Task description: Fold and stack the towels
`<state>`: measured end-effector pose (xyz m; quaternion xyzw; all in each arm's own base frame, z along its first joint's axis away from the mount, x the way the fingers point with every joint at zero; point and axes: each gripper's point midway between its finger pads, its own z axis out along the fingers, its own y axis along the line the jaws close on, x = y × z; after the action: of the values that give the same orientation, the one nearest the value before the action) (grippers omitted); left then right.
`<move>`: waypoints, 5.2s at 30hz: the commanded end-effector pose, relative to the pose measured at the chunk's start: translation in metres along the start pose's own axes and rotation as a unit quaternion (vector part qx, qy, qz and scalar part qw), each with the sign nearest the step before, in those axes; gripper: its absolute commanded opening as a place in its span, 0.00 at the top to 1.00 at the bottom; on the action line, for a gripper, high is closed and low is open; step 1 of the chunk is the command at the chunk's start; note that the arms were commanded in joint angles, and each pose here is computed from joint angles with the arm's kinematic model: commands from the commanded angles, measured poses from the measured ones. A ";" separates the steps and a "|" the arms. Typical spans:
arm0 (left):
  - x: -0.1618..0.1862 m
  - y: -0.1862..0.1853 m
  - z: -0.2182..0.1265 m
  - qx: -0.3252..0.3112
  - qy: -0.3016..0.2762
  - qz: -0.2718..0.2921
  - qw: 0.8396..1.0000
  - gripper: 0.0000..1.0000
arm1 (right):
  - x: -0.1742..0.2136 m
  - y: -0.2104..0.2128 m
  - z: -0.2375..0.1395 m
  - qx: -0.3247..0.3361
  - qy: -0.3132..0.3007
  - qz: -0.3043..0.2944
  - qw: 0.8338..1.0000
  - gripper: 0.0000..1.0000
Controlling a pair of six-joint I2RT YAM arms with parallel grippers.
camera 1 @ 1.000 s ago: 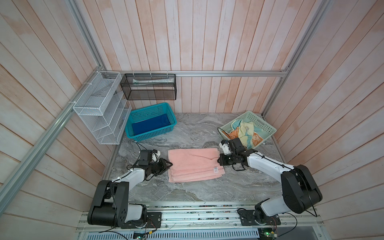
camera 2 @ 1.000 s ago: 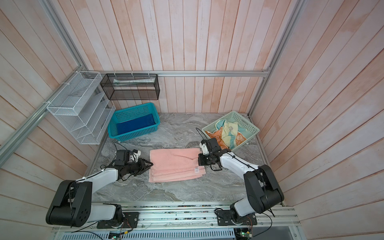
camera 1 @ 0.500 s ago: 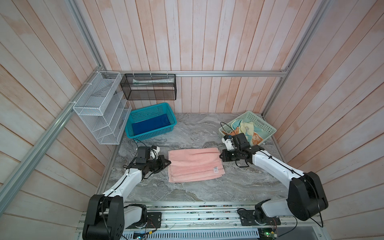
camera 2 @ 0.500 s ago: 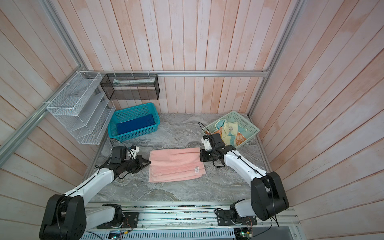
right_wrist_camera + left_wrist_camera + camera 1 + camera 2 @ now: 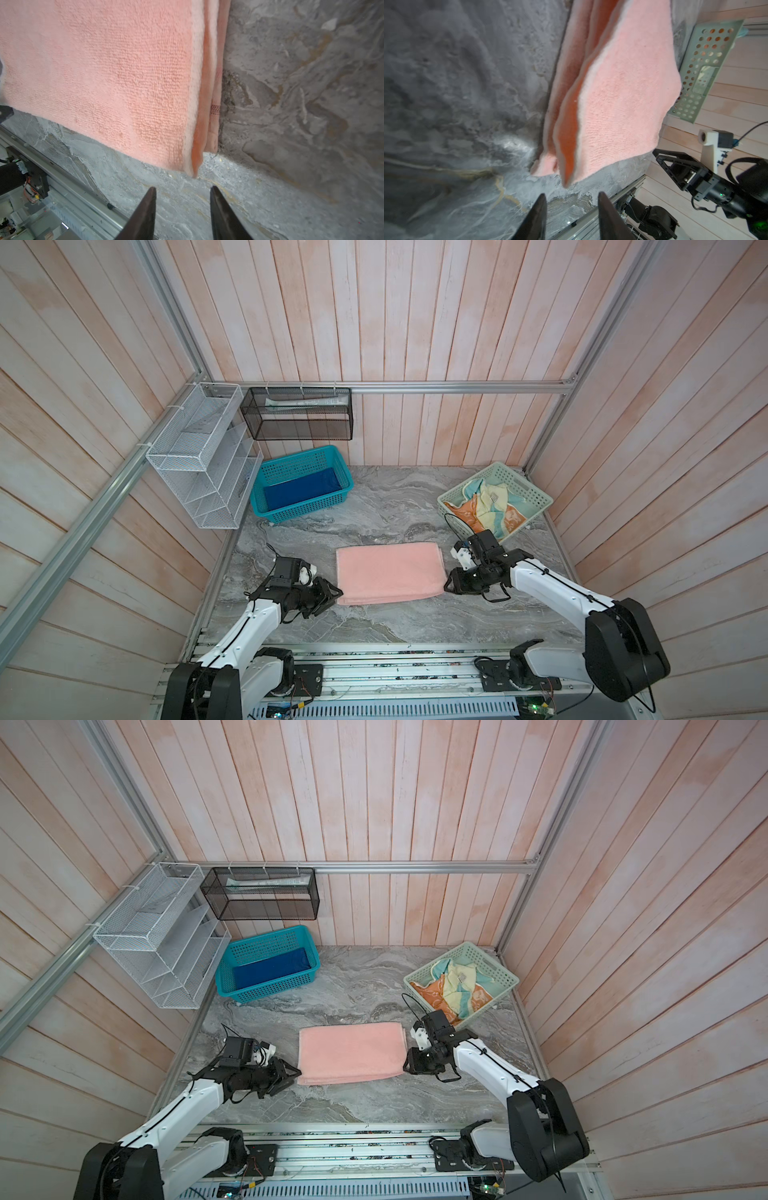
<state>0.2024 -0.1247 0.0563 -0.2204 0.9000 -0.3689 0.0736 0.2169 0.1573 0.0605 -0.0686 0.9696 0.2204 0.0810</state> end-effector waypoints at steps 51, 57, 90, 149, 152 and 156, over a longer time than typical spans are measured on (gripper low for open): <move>-0.162 -0.153 -0.028 -0.078 -0.157 0.254 0.951 0.48 | -0.027 0.055 0.052 0.003 0.018 -0.087 0.996 0.53; -0.112 -0.120 -0.041 -0.073 -0.132 0.252 0.956 0.45 | -0.025 0.054 0.056 0.001 0.025 -0.091 0.996 0.53; -0.029 -0.058 0.091 0.002 0.025 0.142 0.990 0.67 | -0.019 0.051 0.050 -0.009 -0.008 -0.107 0.994 0.53; -0.359 -0.113 -0.019 -0.241 -0.128 0.405 0.873 1.00 | -0.172 0.221 0.035 -0.240 -0.101 -0.069 0.963 0.52; -0.365 -0.099 -0.019 -0.278 -0.115 0.418 0.857 1.00 | -0.177 0.239 0.052 -0.265 -0.073 -0.062 0.959 0.52; -0.380 -0.085 -0.027 -0.335 -0.113 0.434 0.829 1.00 | -0.183 0.250 0.067 -0.274 -0.054 -0.056 0.959 0.52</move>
<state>0.5546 -0.0111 0.1285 0.1201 0.9591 -0.0078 0.2563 0.3623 0.4159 0.1308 -0.1332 0.8698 0.4525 0.1445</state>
